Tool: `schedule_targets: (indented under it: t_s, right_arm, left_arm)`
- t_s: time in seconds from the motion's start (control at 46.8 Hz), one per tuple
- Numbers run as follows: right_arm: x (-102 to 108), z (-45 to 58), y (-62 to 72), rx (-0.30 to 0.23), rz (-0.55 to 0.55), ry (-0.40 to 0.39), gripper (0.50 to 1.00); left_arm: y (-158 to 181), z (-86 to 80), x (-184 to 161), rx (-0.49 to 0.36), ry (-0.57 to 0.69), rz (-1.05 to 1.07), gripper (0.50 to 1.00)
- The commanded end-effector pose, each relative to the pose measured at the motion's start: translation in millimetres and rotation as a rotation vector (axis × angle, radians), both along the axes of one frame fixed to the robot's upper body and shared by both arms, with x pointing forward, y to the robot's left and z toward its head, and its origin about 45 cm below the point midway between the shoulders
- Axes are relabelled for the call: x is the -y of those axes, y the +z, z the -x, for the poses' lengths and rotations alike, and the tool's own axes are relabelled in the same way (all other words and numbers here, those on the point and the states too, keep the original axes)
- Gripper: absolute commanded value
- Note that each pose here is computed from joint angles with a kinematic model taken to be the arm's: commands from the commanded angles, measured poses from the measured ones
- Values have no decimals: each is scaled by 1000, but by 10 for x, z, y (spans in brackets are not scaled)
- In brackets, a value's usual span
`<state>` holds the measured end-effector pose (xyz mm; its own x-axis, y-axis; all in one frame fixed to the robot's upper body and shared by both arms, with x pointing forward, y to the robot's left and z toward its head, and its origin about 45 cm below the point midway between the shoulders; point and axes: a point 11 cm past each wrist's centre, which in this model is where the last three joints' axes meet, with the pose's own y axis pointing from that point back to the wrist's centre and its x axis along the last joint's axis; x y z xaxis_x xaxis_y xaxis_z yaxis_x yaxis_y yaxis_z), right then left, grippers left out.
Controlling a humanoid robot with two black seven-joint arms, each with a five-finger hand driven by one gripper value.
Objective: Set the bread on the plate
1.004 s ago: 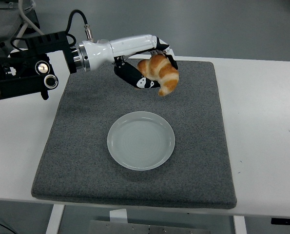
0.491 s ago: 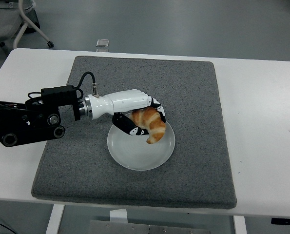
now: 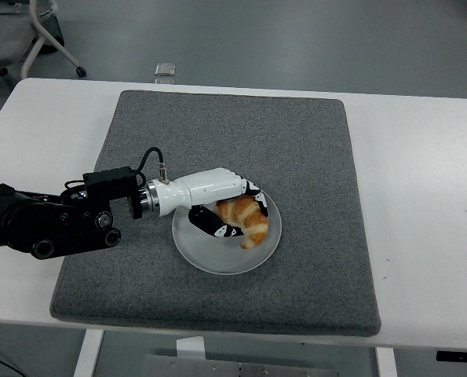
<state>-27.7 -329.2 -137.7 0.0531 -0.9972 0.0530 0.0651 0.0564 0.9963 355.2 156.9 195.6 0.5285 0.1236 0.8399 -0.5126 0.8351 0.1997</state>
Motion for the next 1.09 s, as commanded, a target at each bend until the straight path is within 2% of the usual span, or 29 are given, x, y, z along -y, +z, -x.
schedule_targets:
  t_s: [0.0,0.299,0.662,0.876,1.068]
  right_arm:
    - [0,0,0,0,0,0,930]
    - [0,0,0,0,0,0,930]
    - [0,-9,0,1,0,0,930]
    - [0,-9,0,2,0,-1,930]
    - [0,-9,0,1,0,0,930]
  left_arm:
    - [-40,20,8,-9,1,2,500]
    - [-66,-19,-31,-20,34,14,500]
    - [-116,27,-77,-39,49,25,503]
    - [-91,11,-107,-33,85,63,690]
    - [-67,46,-158,-36,86,64,735]
